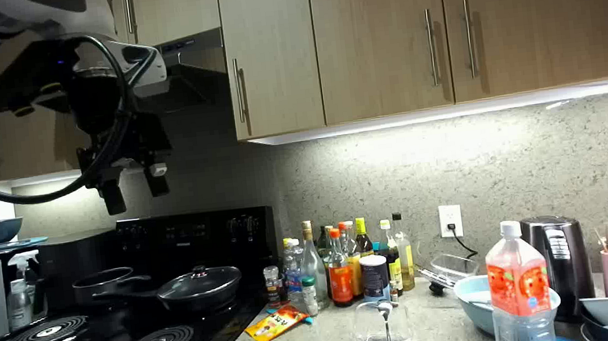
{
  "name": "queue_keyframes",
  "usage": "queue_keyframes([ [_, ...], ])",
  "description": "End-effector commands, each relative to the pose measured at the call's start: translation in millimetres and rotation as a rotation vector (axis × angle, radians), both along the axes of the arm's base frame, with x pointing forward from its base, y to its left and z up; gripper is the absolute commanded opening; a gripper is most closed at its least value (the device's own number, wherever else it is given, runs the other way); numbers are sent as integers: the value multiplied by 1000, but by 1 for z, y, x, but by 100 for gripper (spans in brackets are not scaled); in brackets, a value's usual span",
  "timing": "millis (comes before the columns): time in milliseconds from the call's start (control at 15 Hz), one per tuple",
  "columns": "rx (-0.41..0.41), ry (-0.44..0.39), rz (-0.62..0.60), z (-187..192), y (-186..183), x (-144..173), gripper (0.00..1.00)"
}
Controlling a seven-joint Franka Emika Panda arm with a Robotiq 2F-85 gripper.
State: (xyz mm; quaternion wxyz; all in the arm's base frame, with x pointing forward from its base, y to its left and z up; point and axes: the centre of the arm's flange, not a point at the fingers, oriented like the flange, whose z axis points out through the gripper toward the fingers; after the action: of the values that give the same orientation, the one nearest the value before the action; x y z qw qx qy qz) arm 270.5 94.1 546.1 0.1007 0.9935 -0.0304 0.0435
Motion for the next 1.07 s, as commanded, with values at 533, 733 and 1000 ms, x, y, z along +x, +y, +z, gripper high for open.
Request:
queue_keyframes([
  [533, 0, 0, 0, 0, 0, 0, 100],
  [733, 2, -77, -5, -10, 5, 43, 100],
  [1000, 7, -331, -6, -6, 8, 120, 100],
])
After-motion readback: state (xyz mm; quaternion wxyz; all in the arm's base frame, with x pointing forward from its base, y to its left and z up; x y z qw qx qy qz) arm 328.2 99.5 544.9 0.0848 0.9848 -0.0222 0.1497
